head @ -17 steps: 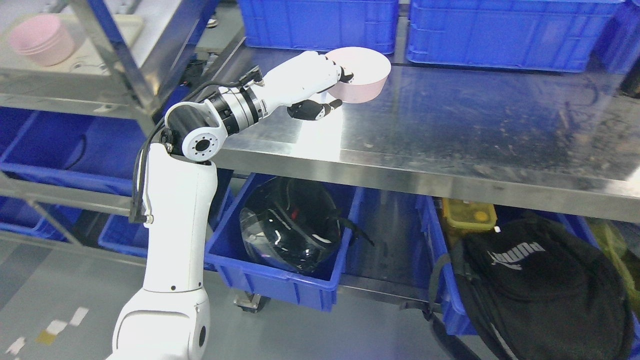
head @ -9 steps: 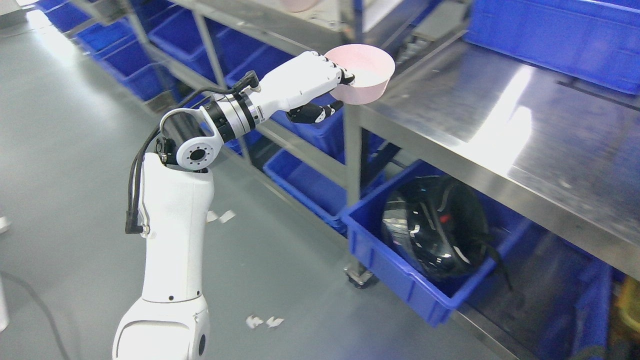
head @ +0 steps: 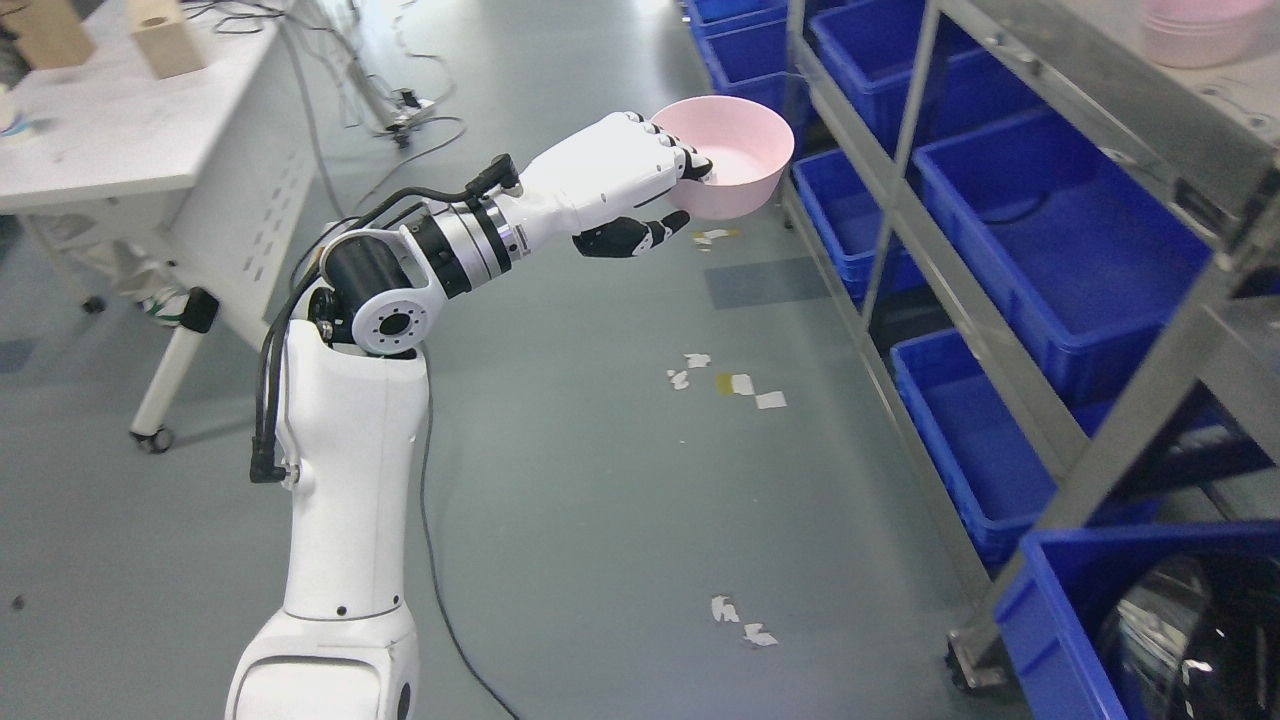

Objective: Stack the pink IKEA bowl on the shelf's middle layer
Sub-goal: 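Hold the pink bowl raised in the left hand while turning to the other shelf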

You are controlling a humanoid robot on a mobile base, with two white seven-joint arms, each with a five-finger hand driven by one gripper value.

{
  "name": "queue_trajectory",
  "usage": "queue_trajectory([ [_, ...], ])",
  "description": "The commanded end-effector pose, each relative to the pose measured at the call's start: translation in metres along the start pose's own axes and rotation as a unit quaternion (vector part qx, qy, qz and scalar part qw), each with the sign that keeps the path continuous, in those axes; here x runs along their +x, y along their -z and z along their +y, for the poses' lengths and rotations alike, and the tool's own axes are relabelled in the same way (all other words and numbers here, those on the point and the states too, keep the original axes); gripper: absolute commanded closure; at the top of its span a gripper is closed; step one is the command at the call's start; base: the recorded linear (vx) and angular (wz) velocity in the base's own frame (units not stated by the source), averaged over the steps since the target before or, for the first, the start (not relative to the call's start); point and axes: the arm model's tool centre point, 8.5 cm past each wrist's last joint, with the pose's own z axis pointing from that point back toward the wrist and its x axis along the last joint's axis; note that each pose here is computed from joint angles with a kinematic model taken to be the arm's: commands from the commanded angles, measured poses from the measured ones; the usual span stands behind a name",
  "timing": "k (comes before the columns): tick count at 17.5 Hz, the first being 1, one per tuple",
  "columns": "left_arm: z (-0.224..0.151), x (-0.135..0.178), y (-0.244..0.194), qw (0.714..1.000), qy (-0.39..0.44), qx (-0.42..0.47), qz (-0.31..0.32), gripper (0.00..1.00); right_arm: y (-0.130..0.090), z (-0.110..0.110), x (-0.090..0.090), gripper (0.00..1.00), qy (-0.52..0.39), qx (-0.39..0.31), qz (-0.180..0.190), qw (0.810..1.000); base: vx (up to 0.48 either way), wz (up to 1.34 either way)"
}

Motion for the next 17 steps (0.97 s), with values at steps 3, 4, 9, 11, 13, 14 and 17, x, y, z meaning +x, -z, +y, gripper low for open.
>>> queue_trajectory([
  [3, -0.0078, 0.0180, -0.0038, 0.999, 0.009, -0.002, -0.030, 0.99, -0.0004, -0.0101, -0.0102, 0.00, -0.001, -0.009, 0.004, 1.000, 0.124, 0.64],
  [4, -0.0078, 0.0180, -0.0038, 0.999, 0.009, -0.002, -0.030, 0.99, -0.0004, -0.0101, -0.0102, 0.00, -0.001, -0.009, 0.004, 1.000, 0.123, 0.46],
  [9, -0.0096, 0.0221, -0.0032, 0.999, 0.007, -0.001, -0.038, 0.99, -0.0004, -0.0101, -0.0102, 0.00, -0.001, -0.009, 0.004, 1.000, 0.212, 0.11],
  [11, -0.0097, 0.0225, -0.0028, 0.999, 0.007, -0.001, -0.038, 0.99, -0.0004, -0.0101, -0.0102, 0.00, -0.001, -0.009, 0.004, 1.000, 0.286, -0.14],
  [13, -0.0097, 0.0225, -0.0028, 0.999, 0.007, -0.001, -0.038, 0.99, -0.0004, -0.0101, -0.0102, 0.00, -0.001, -0.009, 0.004, 1.000, 0.288, -0.12],
  [14, -0.0097, 0.0225, -0.0028, 0.999, 0.007, -0.001, -0.038, 0.99, -0.0004, -0.0101, -0.0102, 0.00, -0.001, -0.009, 0.004, 1.000, 0.314, -0.05],
  [17, -0.0098, 0.0226, -0.0028, 0.999, 0.007, -0.001, -0.039, 0.98, -0.0004, -0.0101, -0.0102, 0.00, -0.001, -0.009, 0.004, 1.000, 0.329, -0.01],
])
